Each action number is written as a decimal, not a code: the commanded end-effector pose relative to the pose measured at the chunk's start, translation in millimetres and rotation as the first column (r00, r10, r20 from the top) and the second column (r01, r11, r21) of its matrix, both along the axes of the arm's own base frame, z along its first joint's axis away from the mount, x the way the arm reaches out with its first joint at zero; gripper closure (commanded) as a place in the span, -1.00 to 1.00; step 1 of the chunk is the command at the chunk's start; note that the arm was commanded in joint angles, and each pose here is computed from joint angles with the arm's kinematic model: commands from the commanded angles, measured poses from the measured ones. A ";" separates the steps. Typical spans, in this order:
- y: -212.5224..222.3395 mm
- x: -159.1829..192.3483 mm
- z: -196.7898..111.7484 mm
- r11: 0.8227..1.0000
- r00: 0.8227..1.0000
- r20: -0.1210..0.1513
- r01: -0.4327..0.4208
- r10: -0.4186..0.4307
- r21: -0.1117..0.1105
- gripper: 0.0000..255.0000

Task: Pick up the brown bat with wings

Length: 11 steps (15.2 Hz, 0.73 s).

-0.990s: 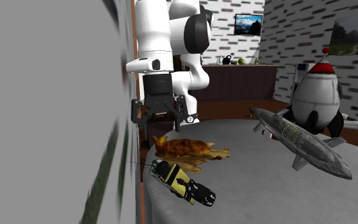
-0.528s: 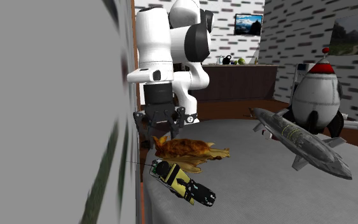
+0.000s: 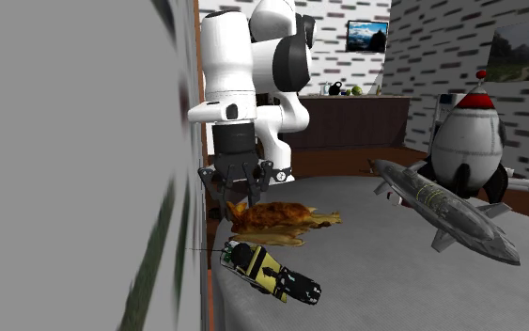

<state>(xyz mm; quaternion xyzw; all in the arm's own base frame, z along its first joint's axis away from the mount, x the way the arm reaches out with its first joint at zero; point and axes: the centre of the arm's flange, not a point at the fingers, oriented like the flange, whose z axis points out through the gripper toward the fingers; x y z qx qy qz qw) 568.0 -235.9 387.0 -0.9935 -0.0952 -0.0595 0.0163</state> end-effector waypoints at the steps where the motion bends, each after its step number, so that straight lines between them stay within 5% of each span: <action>1: -0.4 0.1 -0.2 1.000 1.000 0.000 0.000 0.000 0.000 1.00; 11: -0.4 0.1 52.6 1.000 1.000 0.000 0.000 0.000 0.000 1.00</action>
